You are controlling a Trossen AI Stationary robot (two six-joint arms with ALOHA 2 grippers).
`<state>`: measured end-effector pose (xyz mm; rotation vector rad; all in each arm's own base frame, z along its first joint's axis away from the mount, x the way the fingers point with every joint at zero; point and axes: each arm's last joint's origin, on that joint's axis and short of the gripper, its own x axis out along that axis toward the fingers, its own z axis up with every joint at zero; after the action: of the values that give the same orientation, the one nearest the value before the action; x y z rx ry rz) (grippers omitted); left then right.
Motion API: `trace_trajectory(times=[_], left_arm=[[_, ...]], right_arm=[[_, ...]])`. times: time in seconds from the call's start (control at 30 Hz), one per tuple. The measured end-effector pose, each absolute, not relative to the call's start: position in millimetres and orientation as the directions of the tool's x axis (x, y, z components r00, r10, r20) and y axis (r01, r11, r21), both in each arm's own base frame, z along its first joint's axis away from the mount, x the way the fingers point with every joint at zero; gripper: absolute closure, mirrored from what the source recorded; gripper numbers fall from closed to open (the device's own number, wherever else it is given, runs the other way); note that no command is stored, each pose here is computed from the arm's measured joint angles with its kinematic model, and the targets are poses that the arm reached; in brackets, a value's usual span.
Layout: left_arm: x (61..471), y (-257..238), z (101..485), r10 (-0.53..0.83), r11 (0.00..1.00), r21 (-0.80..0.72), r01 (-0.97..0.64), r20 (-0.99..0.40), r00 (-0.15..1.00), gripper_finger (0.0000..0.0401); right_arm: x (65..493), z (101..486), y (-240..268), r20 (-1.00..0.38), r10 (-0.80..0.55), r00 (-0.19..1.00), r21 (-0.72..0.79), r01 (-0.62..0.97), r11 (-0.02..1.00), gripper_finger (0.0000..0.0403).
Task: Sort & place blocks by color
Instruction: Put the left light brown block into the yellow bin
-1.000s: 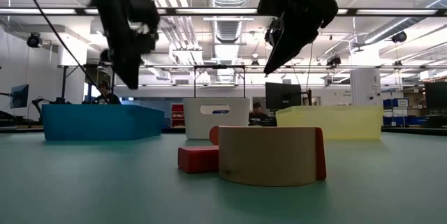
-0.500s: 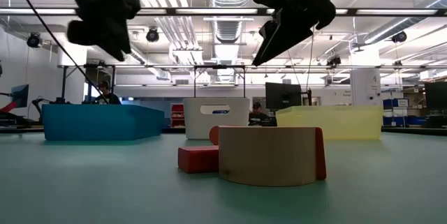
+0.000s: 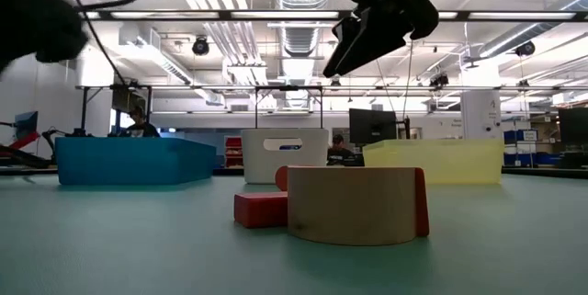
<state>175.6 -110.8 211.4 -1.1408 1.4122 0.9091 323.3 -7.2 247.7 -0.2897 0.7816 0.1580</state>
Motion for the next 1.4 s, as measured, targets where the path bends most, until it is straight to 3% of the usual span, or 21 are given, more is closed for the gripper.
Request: trace_trajectory(times=[0.13, 0.27, 0.73, 1.4], left_arm=[[172, -113, 203, -0.126, 0.245, 0.058, -0.968, -0.988, -0.091, 0.0287], [170, -111, 203, -0.104, 0.24, 0.065, -0.969, -0.99, -0.092, 0.0276], [157, -102, 182, -0.043, 0.167, 0.144, -0.975, -0.987, -0.153, 0.0181], [155, -104, 169, -0.097, 0.182, 0.121, -0.976, -0.985, -0.14, 0.0177]], right_arm=[[324, 248, -8, -0.708, 0.032, 0.705, -0.213, -0.257, 0.943, 0.0172], [325, 249, -11, -0.695, 0.026, 0.718, -0.218, -0.246, 0.944, 0.0172], [324, 249, -23, -0.697, 0.006, 0.717, -0.217, -0.219, 0.951, 0.0172], [324, 249, -23, -0.701, 0.007, 0.713, -0.19, -0.196, 0.962, 0.0172]])
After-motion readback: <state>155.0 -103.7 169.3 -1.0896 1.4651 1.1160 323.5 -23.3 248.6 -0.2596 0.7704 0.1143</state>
